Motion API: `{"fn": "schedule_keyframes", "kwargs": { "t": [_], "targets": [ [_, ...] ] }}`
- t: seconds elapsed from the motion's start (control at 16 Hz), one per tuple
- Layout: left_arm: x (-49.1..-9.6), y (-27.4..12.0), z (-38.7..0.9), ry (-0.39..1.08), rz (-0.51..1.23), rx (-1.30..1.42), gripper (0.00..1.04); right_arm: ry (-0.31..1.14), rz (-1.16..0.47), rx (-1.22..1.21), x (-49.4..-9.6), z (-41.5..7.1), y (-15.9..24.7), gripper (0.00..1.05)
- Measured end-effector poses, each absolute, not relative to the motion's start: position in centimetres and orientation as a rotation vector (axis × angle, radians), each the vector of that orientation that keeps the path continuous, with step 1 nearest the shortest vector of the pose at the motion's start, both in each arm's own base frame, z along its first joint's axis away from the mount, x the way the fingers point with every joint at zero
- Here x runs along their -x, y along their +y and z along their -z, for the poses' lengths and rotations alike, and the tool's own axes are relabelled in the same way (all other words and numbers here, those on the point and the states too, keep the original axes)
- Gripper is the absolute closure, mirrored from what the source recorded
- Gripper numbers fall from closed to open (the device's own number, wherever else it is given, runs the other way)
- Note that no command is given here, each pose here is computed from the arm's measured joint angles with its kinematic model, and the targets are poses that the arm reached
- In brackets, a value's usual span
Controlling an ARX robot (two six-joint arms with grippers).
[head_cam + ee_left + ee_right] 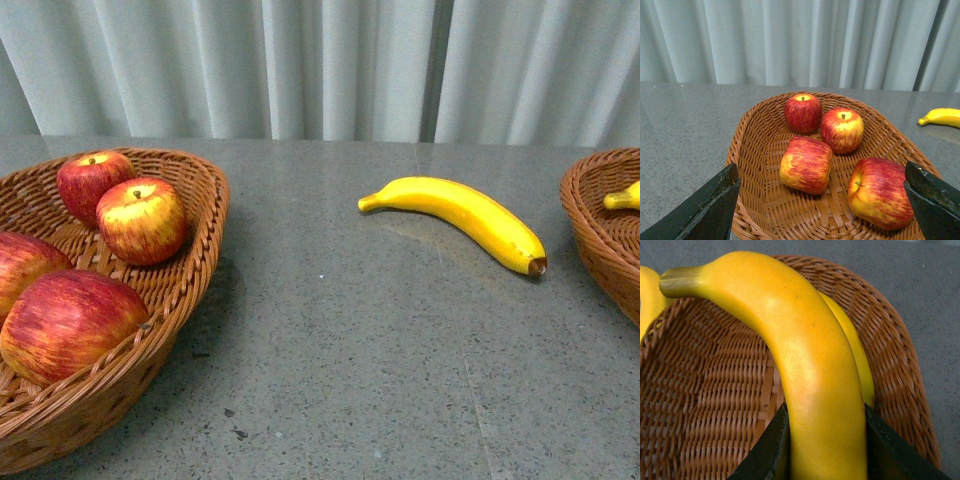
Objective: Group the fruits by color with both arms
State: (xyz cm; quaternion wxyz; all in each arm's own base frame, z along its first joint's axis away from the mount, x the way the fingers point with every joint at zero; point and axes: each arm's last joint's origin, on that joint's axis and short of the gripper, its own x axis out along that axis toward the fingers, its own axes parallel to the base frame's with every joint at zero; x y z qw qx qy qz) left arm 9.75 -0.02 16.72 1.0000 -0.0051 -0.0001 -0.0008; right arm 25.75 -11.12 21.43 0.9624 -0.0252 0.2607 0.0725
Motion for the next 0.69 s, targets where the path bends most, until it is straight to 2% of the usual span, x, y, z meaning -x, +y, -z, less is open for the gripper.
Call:
{"fn": "schedule_keyframes", "kwargs": {
  "t": [0.12,0.37,0.5,0.69],
  "targets": [
    [-9.7,0.0,-16.7,0.0,0.002,0.01,0.07,0.538,-0.194,0.053,-24.7,-21.2,-10.5,0.49],
    [-9.7,0.0,-16.7,0.0,0.002,0.01,0.07,0.464,-0.253,0.096,-24.8,-24.1,-8.2,0.05],
    [-9.7,0.0,-16.7,0.0,0.002,0.01,0.07,0.415,-0.282,0.12,-25.9,-26.2,-6.0,0.07],
    [-9.7,0.0,-16.7,0.0,0.002,0.01,0.07,0.338,-0.369,0.167,-28.2,-29.4,-0.2,0.07]
  ]
}}
